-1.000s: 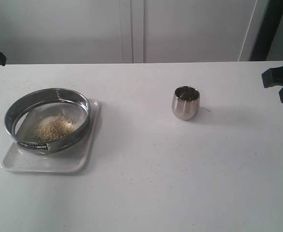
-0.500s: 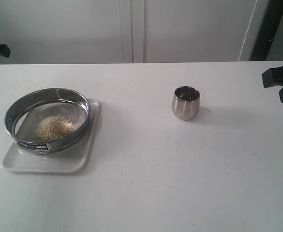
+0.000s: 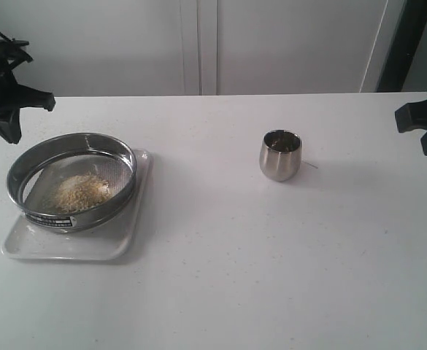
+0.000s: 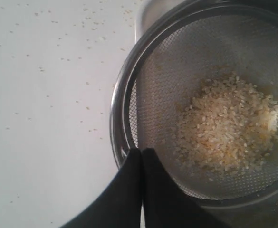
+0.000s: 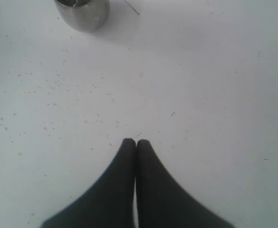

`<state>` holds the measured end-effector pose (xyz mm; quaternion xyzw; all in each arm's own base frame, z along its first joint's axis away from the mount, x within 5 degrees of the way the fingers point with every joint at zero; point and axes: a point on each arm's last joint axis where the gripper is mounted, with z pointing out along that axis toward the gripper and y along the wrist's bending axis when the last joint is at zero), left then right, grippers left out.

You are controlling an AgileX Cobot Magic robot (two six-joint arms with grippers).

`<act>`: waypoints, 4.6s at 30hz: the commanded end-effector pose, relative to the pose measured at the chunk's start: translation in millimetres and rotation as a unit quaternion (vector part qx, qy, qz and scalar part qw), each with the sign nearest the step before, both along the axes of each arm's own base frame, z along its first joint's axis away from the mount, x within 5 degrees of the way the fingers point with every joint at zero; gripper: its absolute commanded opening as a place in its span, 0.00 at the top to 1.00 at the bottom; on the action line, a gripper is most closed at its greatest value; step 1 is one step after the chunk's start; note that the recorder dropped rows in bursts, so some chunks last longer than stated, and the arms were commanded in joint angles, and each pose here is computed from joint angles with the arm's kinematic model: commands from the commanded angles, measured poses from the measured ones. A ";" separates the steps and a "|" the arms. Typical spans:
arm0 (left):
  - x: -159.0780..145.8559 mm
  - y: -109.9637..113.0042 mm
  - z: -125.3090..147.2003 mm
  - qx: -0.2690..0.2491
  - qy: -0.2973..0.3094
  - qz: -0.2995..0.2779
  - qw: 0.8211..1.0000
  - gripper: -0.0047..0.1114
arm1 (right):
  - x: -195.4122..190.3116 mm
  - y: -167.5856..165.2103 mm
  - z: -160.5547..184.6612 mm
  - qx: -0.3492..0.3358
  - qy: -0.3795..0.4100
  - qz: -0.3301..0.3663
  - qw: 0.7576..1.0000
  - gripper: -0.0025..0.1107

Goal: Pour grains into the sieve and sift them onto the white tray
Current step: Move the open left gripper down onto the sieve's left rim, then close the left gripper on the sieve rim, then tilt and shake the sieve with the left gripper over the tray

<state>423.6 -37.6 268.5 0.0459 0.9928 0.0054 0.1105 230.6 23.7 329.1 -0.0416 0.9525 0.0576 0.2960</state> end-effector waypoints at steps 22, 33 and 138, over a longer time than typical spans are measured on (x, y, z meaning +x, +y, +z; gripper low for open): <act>8.7 19.6 -33.0 0.015 0.051 0.000 0.999 0.68 | -0.7 -1.5 1.1 -0.001 -0.008 -0.003 1.000 0.98; 16.3 16.2 -65.2 0.000 0.085 -0.006 0.996 0.68 | -0.7 -1.5 1.1 -0.001 -0.008 -0.003 1.000 0.98; -24.3 9.8 -52.3 -0.064 0.070 0.019 0.995 0.96 | -0.7 -1.4 1.1 -0.001 -0.008 -0.003 1.000 0.98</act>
